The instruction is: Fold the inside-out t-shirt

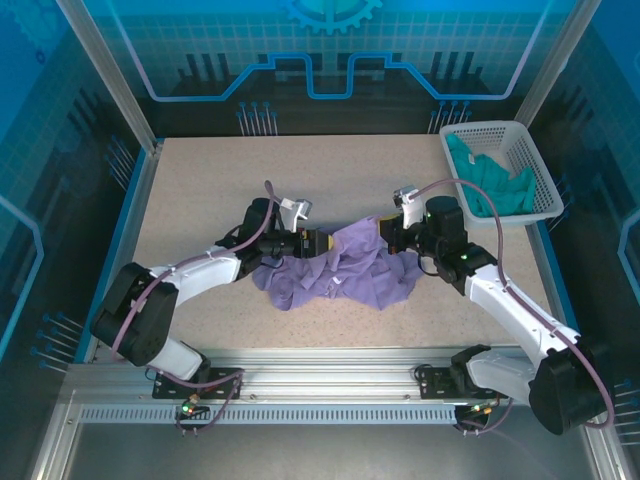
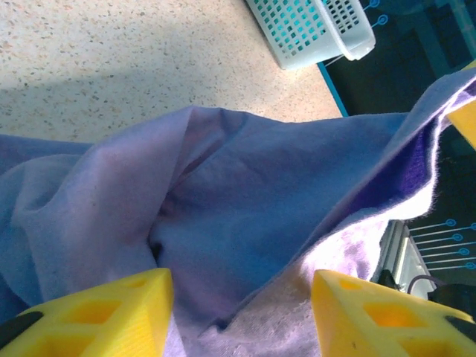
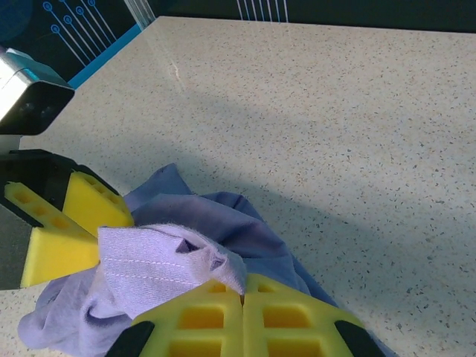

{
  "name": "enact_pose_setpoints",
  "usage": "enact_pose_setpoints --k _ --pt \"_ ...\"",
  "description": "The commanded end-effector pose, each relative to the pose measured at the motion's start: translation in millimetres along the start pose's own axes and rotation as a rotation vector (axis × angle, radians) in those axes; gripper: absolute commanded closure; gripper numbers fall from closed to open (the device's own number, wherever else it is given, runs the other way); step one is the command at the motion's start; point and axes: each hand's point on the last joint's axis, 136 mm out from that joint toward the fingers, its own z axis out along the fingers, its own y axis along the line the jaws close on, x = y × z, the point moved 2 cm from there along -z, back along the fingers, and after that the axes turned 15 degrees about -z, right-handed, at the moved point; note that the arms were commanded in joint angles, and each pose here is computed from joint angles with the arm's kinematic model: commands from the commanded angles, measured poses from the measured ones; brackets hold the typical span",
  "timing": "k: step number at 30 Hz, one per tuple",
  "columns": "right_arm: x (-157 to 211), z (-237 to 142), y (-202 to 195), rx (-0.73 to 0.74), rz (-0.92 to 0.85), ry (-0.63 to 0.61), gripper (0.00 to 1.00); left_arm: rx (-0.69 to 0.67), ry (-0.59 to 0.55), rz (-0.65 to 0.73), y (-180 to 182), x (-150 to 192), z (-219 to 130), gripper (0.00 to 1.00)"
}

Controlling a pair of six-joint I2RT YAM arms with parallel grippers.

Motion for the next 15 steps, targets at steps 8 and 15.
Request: enact_pose_setpoints --k 8,15 --pt "-16.7 -4.8 -10.2 0.032 -0.005 -0.026 1.00 0.155 0.017 0.041 -15.9 20.1 -14.6 0.32" --pt "-17.8 -7.1 -9.4 0.032 -0.004 -0.032 1.00 0.170 0.059 0.029 -16.1 16.2 0.3 0.20"
